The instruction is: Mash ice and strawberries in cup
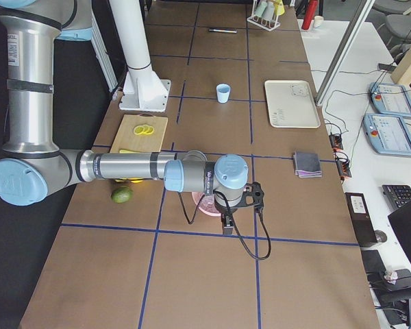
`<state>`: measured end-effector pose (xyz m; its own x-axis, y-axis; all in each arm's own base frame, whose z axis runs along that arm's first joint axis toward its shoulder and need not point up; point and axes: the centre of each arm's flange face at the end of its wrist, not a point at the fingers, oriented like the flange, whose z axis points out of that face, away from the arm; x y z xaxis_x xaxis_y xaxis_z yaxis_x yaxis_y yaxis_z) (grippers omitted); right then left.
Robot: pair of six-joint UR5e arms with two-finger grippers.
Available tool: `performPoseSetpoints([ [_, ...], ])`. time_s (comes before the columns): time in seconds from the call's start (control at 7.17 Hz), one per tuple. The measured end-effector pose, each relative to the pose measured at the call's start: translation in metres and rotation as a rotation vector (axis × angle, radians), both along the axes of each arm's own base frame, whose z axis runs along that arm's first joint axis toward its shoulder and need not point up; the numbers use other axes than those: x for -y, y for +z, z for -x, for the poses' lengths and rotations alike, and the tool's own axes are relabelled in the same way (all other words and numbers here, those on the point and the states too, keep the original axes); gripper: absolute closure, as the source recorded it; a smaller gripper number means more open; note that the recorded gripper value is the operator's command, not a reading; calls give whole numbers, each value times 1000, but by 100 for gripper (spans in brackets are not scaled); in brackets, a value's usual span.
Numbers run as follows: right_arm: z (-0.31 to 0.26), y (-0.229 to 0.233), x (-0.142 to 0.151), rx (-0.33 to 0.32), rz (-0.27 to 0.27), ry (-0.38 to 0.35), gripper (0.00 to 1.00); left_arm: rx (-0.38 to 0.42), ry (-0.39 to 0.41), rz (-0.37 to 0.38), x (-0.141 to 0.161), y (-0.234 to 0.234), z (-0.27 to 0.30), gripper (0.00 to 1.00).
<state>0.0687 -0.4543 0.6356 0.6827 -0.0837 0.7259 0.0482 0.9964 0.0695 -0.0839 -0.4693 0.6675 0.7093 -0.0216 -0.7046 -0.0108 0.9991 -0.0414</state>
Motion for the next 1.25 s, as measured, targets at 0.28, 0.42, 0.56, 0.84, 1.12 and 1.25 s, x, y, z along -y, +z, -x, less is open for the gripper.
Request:
performPoseSetpoints([
  [0.28, 0, 7, -1, 0, 18, 3, 1, 0, 0, -1, 0, 0, 0, 0],
  [0.42, 0, 8, -1, 0, 19, 4, 1, 0, 0, -1, 0, 0, 0, 0],
  [0.56, 0, 8, -1, -1, 20, 4, 1, 0, 0, -2, 1, -1, 0, 0],
  [0.84, 0, 7, -1, -1, 20, 6, 1, 0, 1, -2, 1, 0, 0, 0],
  [1.12, -1, 5, 1, -1, 15, 7, 1, 0, 1, -1, 1, 1, -1, 0],
  [1.25, -1, 4, 2, -1, 13, 7, 1, -1, 1, 0, 1, 2, -1, 0],
])
